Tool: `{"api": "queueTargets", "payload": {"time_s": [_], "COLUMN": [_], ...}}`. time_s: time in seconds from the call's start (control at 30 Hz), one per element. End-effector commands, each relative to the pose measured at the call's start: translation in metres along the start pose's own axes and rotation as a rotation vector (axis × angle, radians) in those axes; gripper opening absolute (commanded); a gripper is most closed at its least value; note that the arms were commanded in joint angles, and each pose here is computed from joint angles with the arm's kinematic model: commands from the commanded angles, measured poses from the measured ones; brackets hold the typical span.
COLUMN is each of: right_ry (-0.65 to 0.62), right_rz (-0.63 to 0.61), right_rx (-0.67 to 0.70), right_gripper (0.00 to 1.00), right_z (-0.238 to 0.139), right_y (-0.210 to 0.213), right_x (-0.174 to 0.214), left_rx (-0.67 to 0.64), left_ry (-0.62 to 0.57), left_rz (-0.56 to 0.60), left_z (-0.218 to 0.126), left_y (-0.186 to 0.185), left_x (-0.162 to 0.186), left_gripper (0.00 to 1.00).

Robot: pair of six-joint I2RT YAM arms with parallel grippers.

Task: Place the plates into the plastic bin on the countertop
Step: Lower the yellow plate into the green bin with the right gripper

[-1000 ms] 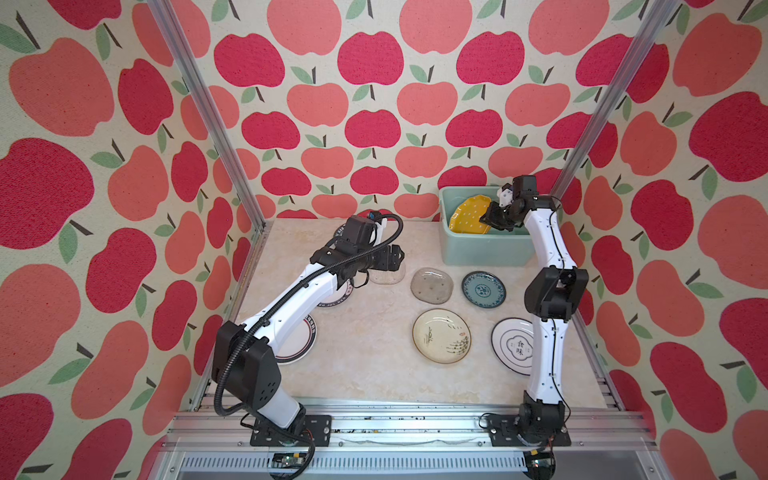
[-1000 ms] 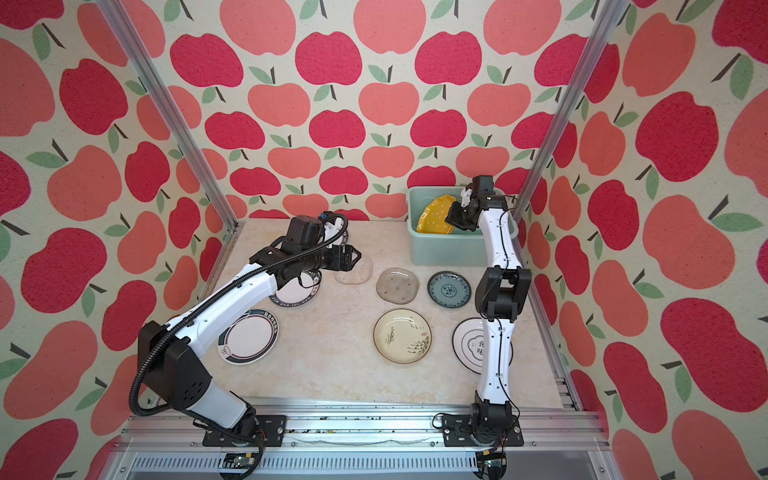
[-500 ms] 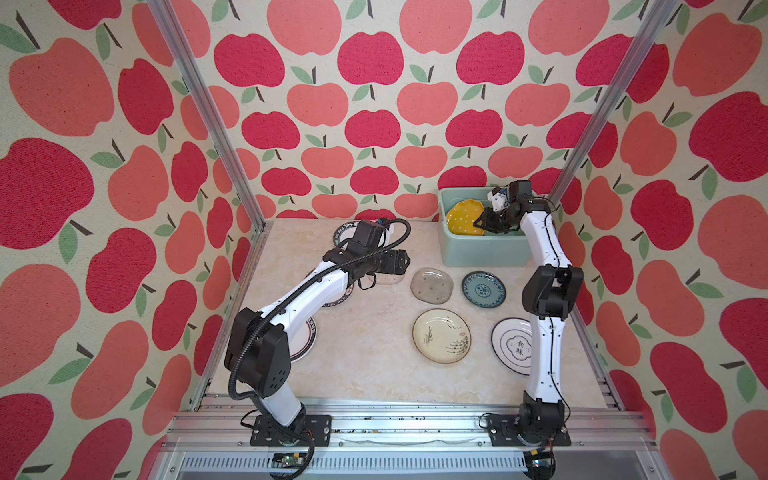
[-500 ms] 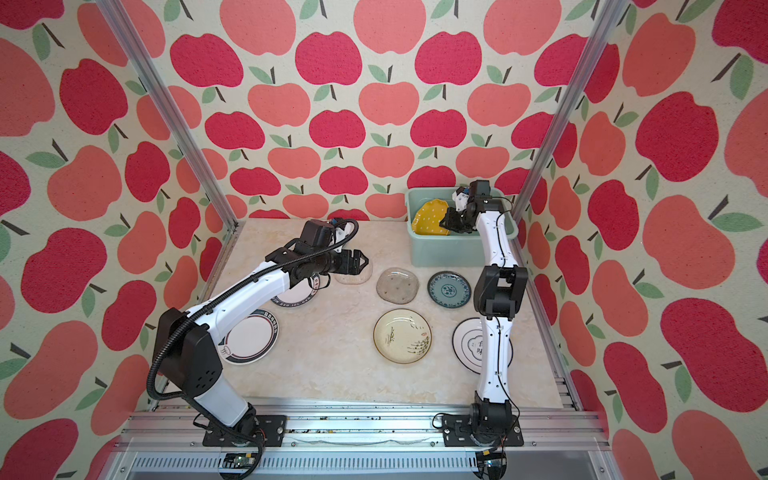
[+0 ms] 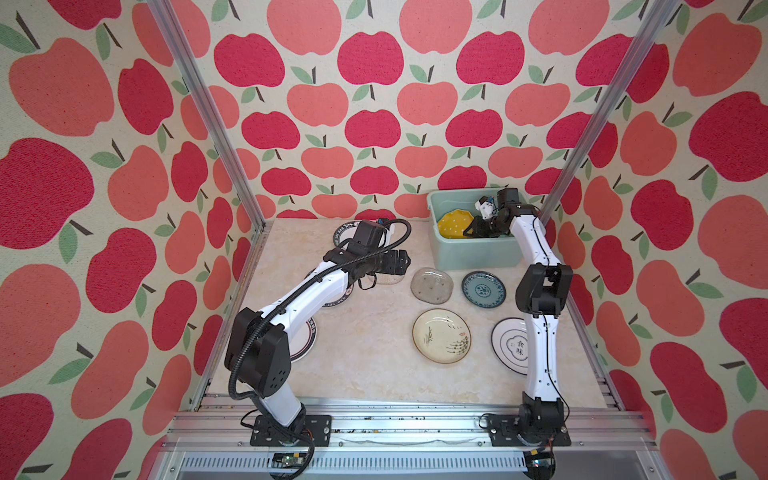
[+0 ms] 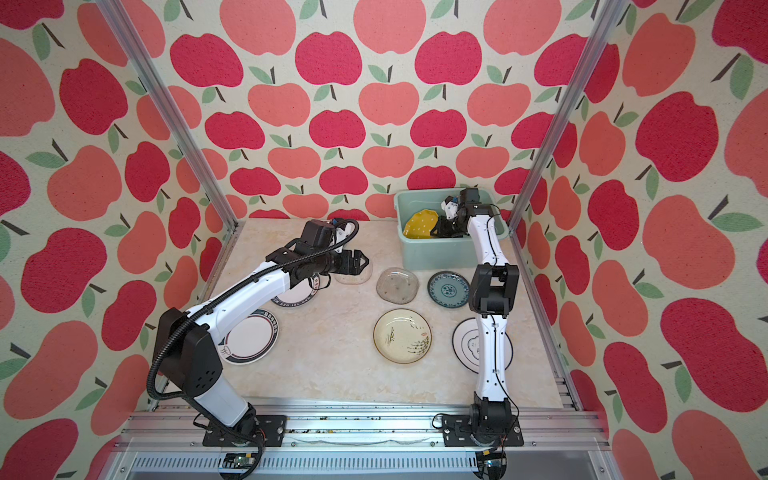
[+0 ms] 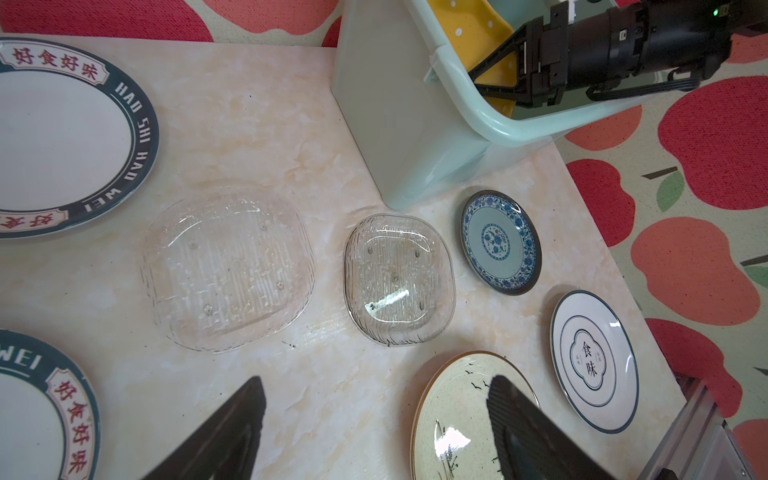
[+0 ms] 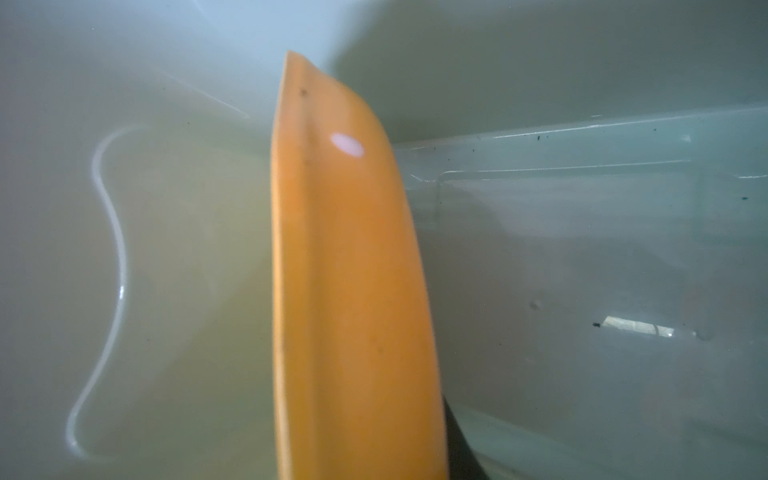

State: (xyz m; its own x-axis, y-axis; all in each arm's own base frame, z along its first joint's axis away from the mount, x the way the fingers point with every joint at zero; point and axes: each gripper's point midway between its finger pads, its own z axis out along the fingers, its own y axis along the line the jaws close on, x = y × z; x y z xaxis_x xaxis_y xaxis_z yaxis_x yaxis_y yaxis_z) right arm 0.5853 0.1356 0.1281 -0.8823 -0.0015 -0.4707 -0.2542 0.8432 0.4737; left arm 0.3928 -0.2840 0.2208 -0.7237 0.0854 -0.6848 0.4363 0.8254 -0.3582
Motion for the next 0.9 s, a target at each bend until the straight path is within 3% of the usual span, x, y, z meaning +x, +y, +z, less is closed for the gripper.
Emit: {"api": "queueTargets", "payload": {"time_s": [0.0,0.37,0.87], "right_ry": [-0.010,-0.003,0.020], "right_rz": [-0.054,-0.040,-0.010], "right_rx": [-0.070,0.054,0.258], "right_gripper": [0.17,0.41,0.54], "right_z": [0.002,0.013,0.024], "right_y": [0.020,-0.002,-0.045], "right_x": [-0.003,0.003,0.013], "left_rx": [-0.009,-0.015,-0.037], "left_ry": [-0.019,-0.009,-0.015], "left_rz": [0.020,0.018,0.007], "left_z": [0.000,0.007,0.008], "left_y": [-0.002,0.001,0.013], "left_x": [-0.008,-0.007,-0.008], "left_gripper": [0.86,0.86,0.86]}}
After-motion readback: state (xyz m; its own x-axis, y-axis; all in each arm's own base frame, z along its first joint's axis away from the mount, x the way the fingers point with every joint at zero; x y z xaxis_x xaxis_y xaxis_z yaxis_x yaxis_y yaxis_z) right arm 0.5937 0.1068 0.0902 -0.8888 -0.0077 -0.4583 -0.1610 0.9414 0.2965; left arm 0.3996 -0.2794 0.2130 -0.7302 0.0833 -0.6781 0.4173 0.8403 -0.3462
